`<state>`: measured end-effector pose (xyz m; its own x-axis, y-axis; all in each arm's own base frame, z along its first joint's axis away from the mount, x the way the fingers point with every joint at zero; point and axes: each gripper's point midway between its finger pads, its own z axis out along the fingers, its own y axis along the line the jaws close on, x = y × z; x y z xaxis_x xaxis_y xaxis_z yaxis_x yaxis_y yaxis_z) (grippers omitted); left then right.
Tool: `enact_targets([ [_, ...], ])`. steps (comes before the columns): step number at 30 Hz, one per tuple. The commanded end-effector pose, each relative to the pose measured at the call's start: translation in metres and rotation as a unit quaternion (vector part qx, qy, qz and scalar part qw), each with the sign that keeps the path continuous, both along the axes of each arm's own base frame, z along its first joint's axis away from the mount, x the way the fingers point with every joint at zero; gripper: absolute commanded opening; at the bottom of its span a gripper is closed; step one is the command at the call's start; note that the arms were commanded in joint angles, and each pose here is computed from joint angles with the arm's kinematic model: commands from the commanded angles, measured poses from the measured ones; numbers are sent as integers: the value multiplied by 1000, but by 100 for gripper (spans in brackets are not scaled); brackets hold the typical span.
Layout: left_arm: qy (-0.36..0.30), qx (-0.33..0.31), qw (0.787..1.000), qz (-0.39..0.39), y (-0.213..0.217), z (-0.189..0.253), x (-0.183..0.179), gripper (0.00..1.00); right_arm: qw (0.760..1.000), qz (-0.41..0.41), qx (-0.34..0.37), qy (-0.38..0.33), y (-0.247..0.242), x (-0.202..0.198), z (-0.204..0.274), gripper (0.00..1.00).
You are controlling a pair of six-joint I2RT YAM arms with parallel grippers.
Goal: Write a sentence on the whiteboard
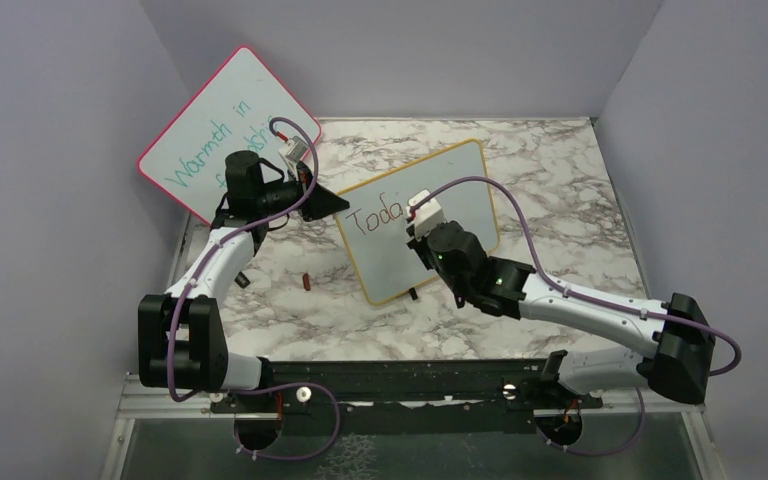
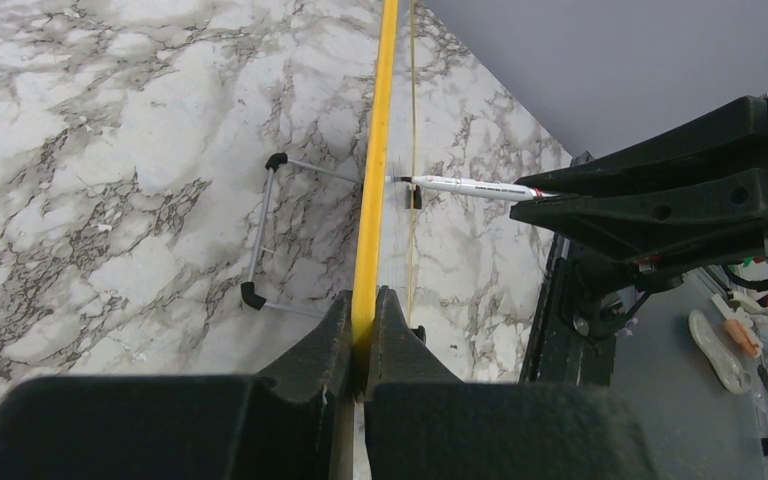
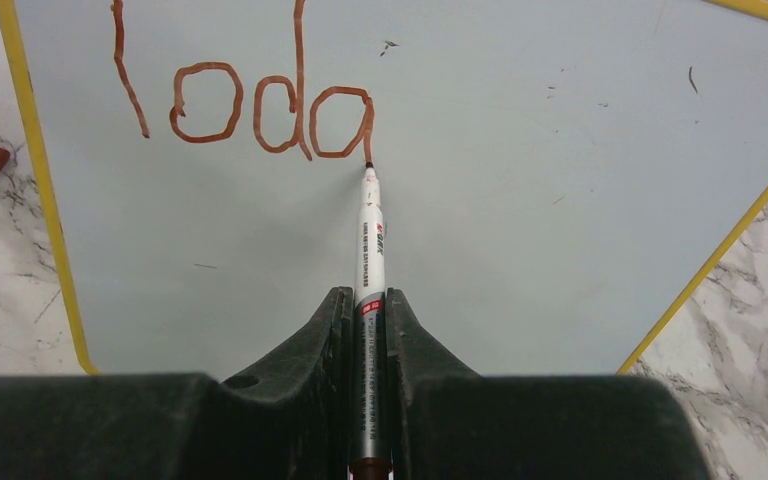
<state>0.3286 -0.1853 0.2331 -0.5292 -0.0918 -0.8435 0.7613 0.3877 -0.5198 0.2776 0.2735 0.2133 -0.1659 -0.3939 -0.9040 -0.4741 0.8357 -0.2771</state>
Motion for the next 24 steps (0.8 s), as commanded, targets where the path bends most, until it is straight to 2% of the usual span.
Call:
enact_targets([
  [1, 7, 23, 1000, -4, 1, -22, 1, 0, 1000, -15, -13, 9, -11, -1, -12, 1],
  [10, 8, 25, 1000, -3, 1, -23, 0, 0, 999, -16, 33, -34, -7, 5, 21, 1],
  [24, 6, 26, 1000, -4, 1, -23, 0, 0, 998, -6, 42, -53, 3, 15, 33, 1],
])
